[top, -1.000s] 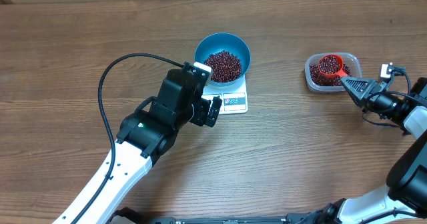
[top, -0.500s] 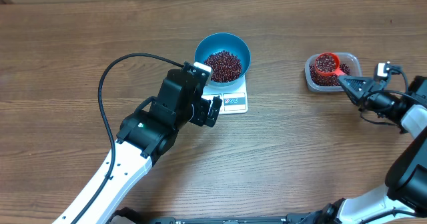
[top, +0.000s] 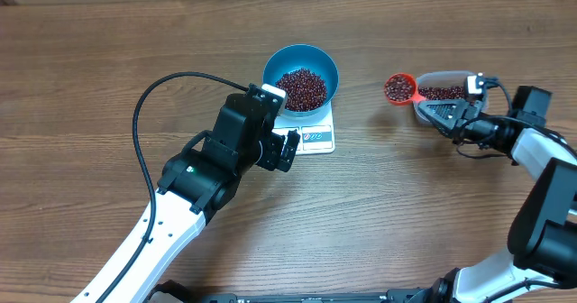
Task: Scoop item into bowl and weigh 150g on scale
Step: 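Lift the filled scoop and move it left over the teal bowl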
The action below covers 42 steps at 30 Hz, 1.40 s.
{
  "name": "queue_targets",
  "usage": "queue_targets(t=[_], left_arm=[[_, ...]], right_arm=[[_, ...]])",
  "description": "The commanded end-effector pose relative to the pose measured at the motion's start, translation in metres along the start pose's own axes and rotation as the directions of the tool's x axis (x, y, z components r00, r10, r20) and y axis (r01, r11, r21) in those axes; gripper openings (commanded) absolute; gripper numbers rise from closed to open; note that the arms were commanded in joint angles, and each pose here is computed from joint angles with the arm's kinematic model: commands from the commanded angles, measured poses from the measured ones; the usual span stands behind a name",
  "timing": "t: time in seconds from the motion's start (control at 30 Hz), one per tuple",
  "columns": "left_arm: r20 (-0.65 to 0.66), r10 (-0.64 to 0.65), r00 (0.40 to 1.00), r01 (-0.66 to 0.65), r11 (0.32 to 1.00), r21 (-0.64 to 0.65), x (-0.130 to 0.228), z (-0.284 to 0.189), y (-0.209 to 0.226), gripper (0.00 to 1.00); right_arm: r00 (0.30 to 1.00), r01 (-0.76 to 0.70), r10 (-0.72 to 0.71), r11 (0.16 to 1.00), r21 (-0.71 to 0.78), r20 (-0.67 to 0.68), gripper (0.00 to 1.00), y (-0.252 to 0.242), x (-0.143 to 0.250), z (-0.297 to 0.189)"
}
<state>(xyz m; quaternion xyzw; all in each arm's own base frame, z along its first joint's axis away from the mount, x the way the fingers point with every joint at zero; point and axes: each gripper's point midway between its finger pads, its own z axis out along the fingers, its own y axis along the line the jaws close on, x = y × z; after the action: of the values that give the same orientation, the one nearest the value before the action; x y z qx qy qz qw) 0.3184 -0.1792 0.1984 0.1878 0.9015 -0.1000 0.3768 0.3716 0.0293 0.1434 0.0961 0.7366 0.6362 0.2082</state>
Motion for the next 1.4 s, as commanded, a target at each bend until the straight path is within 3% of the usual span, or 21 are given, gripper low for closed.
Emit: queue_targets(t=[0.0,1.1,1.37], left_arm=[[-0.003,0.012,1.0,-0.012,1.0,0.012,0.001,0.001,-0.002,1.0],[-0.003,0.012,1.0,-0.012,1.0,0.012,0.001,0.001,-0.002,1.0],[-0.003,0.012,1.0,-0.012,1.0,0.012,0.001,0.001,-0.002,0.99]], right_arm=[[0.999,-0.009,0.008,0.999,-0.036,-0.04,0.04,0.002,0.008,0.01],[0.985,0.055,-0.05,0.998,0.022,-0.166,0.04,0.019,0.019,0.102],[0.96,0.232,-0.233,0.972,-0.026,-0.154,0.04,0.038,0.016,0.126]])
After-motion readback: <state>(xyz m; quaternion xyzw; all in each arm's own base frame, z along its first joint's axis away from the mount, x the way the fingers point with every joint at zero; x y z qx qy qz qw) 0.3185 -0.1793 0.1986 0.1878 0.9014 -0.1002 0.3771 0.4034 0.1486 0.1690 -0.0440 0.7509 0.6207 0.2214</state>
